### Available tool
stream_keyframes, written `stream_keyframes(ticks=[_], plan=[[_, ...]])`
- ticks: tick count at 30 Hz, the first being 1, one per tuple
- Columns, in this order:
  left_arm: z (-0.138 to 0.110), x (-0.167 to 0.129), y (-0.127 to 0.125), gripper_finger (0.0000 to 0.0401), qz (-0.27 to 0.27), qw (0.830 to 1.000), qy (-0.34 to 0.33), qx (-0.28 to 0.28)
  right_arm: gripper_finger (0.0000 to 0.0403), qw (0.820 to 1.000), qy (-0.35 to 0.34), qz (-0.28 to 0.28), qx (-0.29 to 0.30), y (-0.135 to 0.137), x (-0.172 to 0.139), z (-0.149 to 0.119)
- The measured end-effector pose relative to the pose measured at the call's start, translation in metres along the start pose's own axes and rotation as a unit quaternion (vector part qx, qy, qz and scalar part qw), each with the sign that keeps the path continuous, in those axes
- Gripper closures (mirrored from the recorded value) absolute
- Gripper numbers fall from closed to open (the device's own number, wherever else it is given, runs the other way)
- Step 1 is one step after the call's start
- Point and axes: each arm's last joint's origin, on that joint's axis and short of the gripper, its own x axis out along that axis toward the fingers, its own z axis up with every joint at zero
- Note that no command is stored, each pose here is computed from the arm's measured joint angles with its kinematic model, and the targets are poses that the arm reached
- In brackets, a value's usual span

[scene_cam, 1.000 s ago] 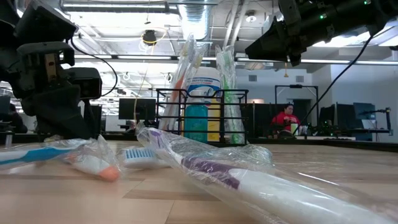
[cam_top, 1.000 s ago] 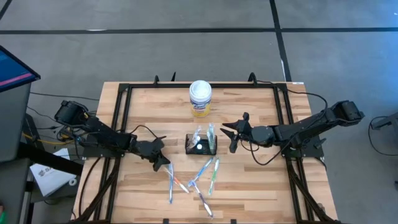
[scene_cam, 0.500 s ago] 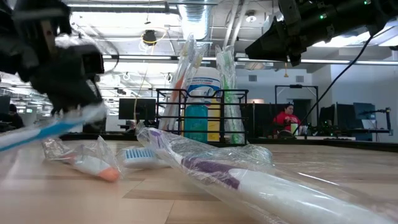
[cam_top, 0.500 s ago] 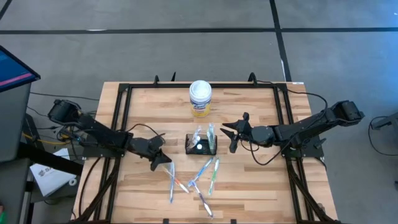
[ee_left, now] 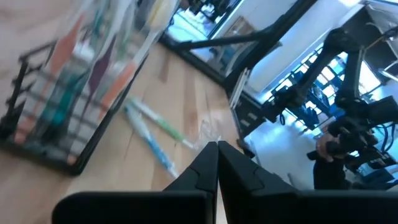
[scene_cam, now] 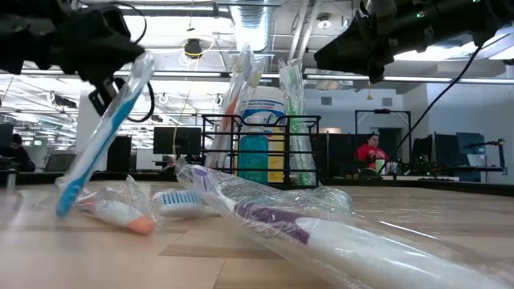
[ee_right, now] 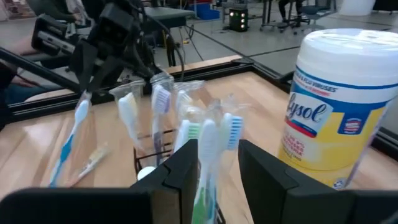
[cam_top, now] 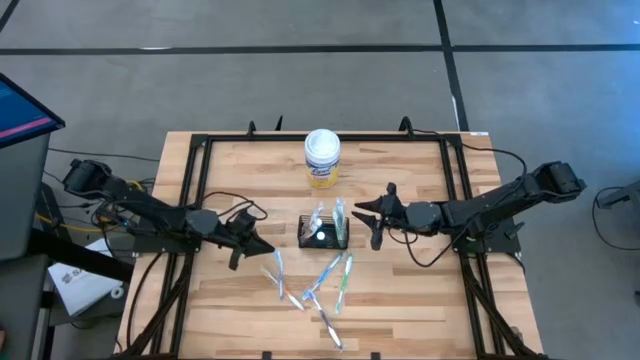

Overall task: Pick & Place toothbrushing station
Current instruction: Put the left blue toothbrush into the black mesh organizer

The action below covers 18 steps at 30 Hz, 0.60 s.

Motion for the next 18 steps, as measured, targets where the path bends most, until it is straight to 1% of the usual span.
stream_keyframes(ticks=[4,10,14,18], plan=[[0.014,0.004,-0.012,0.0401,-0.018,0.999,-0.023,0.026,0.0296,1.000,-0.007,0.003,0.004,0.000,0.000,0.002],[0.040,0.011,-0.033,0.0401,-0.032,0.994,-0.046,0.093,0.0296,1.000,-0.011,0.004,0.006,0.001,0.000,0.002],[0.054,0.015,-0.036,0.0401,-0.011,0.992,-0.046,0.116,0.0296,1.000,-0.011,0.004,0.006,0.001,0.000,0.002],[0.067,0.016,-0.036,0.0401,0.001,0.991,-0.060,0.117,0.0296,1.000,-0.011,0.004,0.006,0.001,0.000,0.002]])
